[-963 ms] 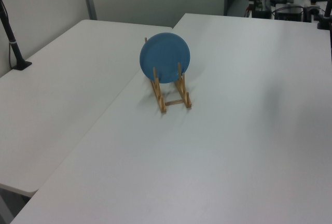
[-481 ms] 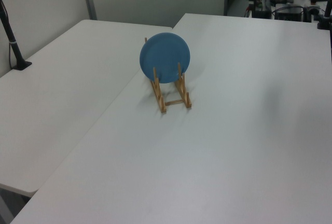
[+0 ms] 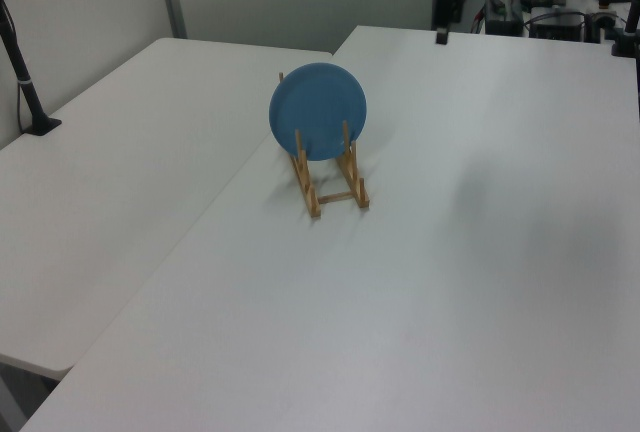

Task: Pick plate from plate rack
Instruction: 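Move the open gripper down toward the blue plate's rim in the rack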

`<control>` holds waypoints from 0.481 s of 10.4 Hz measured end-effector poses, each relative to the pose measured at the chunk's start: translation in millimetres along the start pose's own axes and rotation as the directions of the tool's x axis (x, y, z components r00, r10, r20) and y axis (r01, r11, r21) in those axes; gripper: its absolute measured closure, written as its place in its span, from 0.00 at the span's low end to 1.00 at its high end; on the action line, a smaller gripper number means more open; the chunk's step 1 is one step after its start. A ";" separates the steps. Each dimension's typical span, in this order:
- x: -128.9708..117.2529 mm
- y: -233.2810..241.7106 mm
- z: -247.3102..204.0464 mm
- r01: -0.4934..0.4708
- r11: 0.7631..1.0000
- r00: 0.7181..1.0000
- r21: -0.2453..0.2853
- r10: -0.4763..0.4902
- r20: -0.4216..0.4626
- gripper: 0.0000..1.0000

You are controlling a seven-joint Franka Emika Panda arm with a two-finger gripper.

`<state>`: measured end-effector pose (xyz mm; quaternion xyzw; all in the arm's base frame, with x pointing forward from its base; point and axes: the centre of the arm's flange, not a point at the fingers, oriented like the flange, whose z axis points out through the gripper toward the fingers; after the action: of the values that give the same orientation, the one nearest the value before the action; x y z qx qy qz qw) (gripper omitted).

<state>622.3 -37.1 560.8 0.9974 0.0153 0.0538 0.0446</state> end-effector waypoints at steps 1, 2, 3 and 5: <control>11.2 -6.8 8.8 0.004 1.000 0.999 -0.001 -0.004 -0.040 0.00; 20.1 -12.8 13.9 0.008 1.000 0.997 -0.002 -0.008 -0.080 0.00; 28.3 -25.5 18.2 0.010 1.000 0.993 -0.018 -0.012 -0.116 0.00; 52.6 -78.2 41.1 -0.077 0.991 0.974 -0.106 0.052 -0.222 0.01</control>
<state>677.0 39.1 518.5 0.9813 -0.0153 0.1652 0.0975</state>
